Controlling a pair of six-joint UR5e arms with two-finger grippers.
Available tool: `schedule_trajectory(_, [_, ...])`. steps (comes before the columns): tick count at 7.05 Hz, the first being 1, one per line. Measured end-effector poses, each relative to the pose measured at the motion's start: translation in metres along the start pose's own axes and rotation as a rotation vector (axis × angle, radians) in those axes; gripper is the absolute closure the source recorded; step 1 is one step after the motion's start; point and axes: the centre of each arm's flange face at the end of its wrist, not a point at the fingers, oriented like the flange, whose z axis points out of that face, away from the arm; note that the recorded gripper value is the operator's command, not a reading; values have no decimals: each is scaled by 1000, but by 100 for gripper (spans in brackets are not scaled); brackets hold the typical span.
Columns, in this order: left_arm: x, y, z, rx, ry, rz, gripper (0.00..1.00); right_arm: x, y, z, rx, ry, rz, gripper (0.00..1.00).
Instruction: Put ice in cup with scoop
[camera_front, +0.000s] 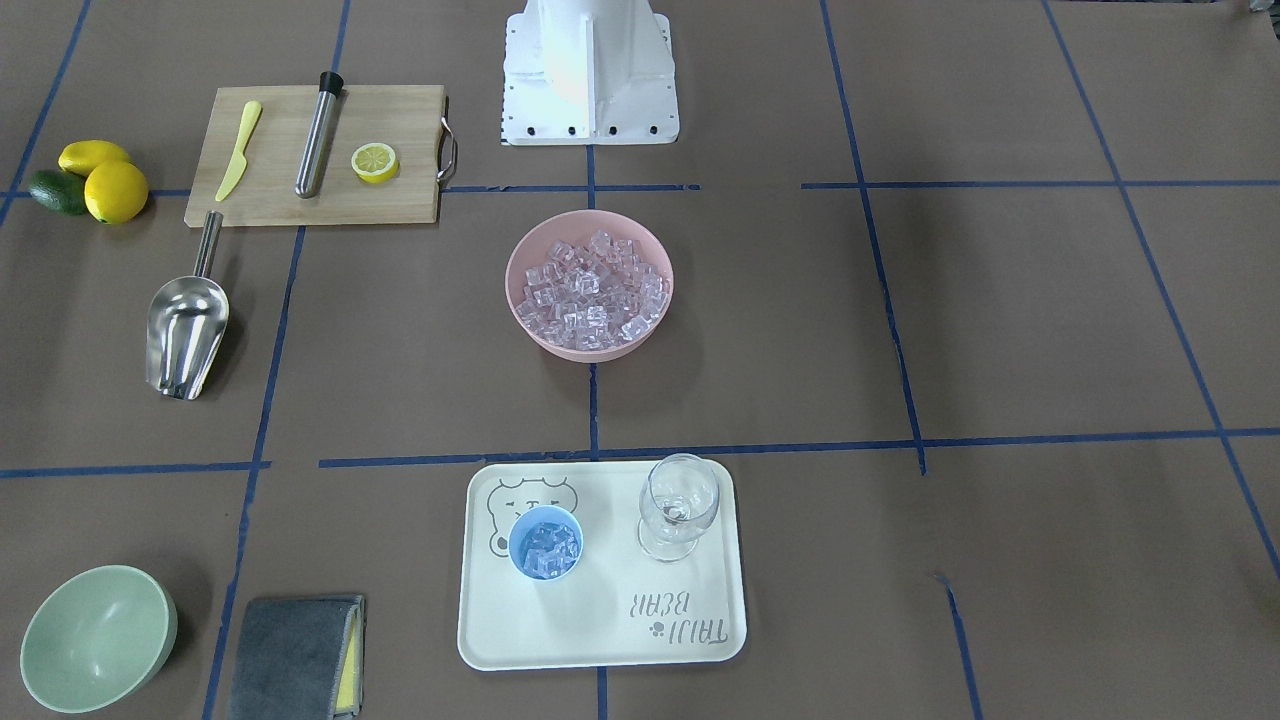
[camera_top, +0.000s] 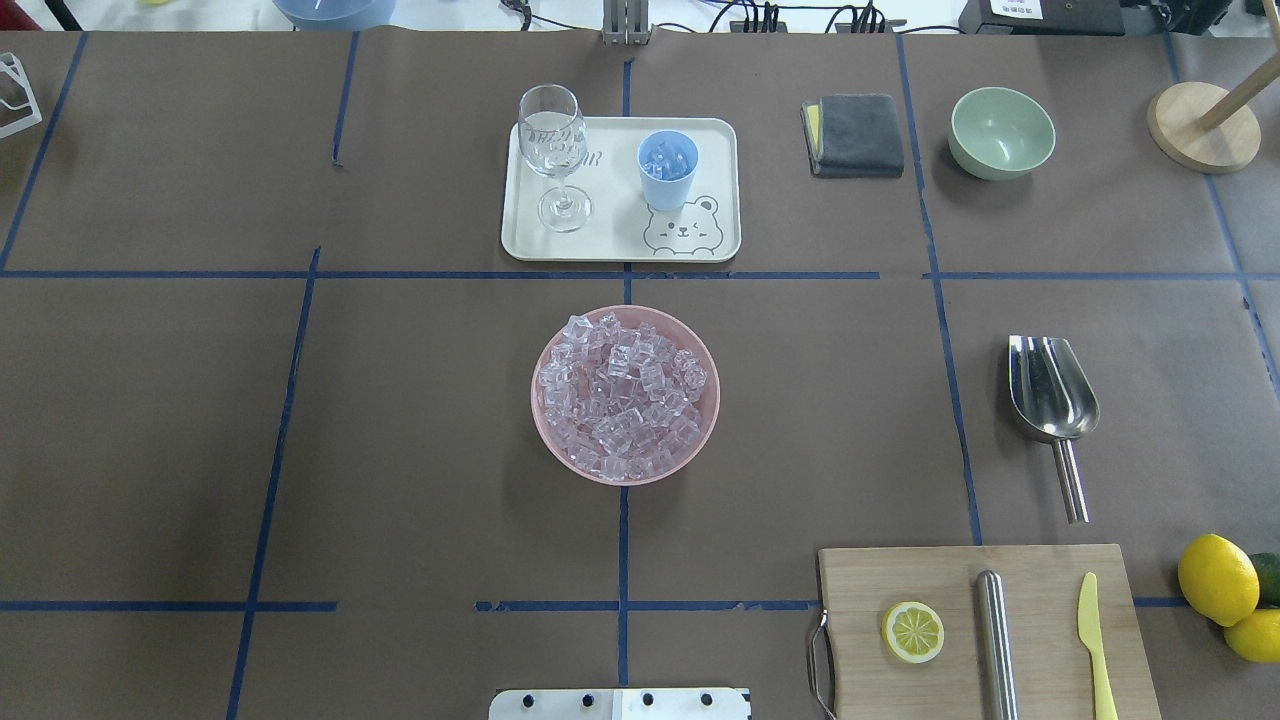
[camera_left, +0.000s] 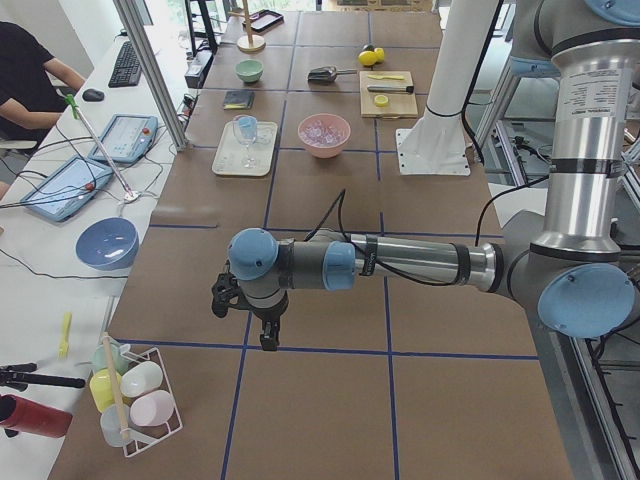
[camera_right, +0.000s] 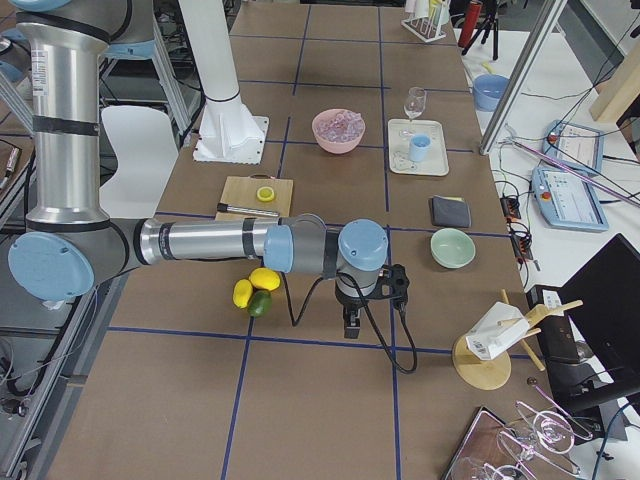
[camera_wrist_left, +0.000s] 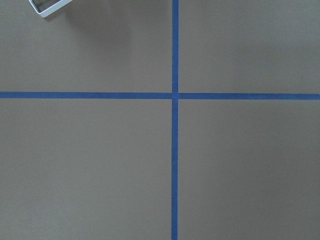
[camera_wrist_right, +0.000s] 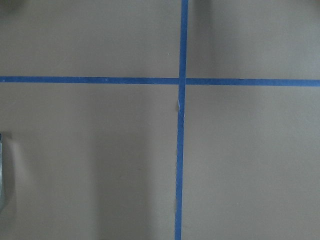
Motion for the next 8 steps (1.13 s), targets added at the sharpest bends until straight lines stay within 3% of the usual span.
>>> schedule_trajectory(2, [0, 0, 0, 0, 0, 0, 0, 0, -1, -1, 3, 5, 43, 0])
schedule_trajectory(8, [2, -2, -2, 3, 0, 3, 0, -2, -2, -3, 8, 7, 43, 0])
